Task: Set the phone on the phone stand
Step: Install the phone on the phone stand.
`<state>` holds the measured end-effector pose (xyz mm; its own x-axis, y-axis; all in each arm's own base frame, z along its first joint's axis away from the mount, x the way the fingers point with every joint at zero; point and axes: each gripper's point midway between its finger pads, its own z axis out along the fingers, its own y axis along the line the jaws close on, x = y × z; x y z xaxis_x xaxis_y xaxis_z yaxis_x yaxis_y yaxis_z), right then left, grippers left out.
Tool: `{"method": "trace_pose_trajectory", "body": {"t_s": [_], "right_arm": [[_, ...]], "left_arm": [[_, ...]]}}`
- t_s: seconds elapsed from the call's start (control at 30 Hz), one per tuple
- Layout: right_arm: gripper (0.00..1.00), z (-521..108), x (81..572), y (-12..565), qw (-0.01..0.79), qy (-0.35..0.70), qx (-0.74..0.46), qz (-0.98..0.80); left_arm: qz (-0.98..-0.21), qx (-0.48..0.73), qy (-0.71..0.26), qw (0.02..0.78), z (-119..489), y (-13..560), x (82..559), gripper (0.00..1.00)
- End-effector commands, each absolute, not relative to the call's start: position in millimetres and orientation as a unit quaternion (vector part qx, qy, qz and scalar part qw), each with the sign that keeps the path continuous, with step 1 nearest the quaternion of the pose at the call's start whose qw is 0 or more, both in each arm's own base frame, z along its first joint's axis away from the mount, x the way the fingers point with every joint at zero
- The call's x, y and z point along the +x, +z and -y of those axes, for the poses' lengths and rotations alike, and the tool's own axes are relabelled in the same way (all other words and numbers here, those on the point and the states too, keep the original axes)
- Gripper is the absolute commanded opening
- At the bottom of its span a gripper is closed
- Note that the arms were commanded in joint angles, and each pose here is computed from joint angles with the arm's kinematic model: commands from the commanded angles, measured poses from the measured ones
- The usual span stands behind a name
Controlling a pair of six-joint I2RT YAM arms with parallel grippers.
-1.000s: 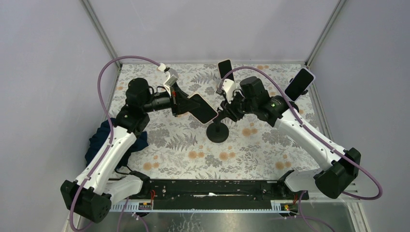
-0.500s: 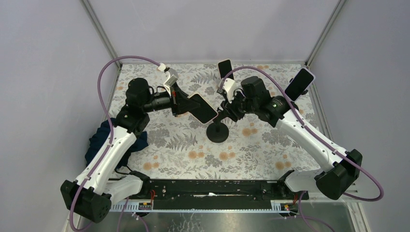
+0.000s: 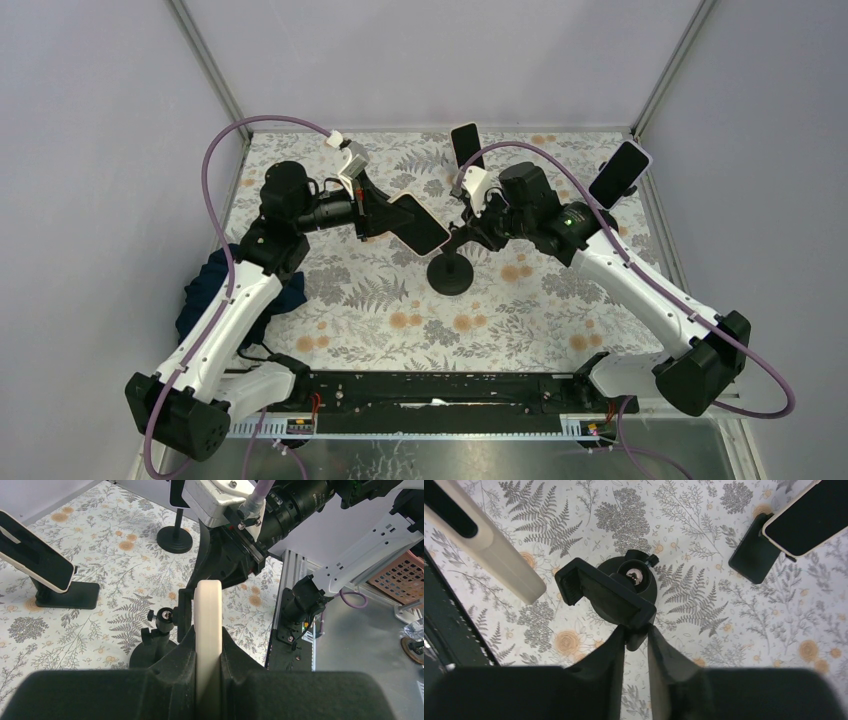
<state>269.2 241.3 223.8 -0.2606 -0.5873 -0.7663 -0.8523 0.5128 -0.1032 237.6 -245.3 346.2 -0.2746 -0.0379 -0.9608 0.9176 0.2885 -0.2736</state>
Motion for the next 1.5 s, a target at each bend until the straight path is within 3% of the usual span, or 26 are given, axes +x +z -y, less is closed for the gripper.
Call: {"method": "trace_pose_trajectory", "body": {"t_s": [0.0, 0.07, 0.17, 0.43, 0.87, 1.2, 1.47], "right_arm": [[0.17, -241, 268, 239, 0.414, 0.167, -0.459, -0.768], [0.07, -242, 267, 240, 0.413, 0.170, -0.460, -0.768], [0.00, -243, 267, 242, 0.414, 0.171, -0.460, -0.767], [0.00, -247, 267, 247, 0.414, 0.182, -0.464, -0.762], [0.00, -256, 263, 249, 0.407, 0.204, -0.469, -0.757], [0.00, -260, 262, 250, 0.401, 0.216, -0.467, -0.758], [0.00, -256, 261, 249, 0.404, 0.208, -0.469, -0.757]], "left_arm": [[-0.599, 0.360, -0.484, 0.527, 247, 370, 237, 0.00], [-0.596, 0.361, -0.490, 0.523, 249, 368, 236, 0.00], [-0.573, 0.380, -0.508, 0.519, 260, 369, 228, 0.00], [-0.401, 0.515, -0.539, 0.532, 293, 366, 190, 0.00], [-0.368, 0.582, -0.573, 0.444, 330, 312, 218, 0.00], [-0.344, 0.583, -0.559, 0.478, 347, 306, 235, 0.00], [-0.367, 0.576, -0.557, 0.474, 345, 294, 260, 0.00]]}}
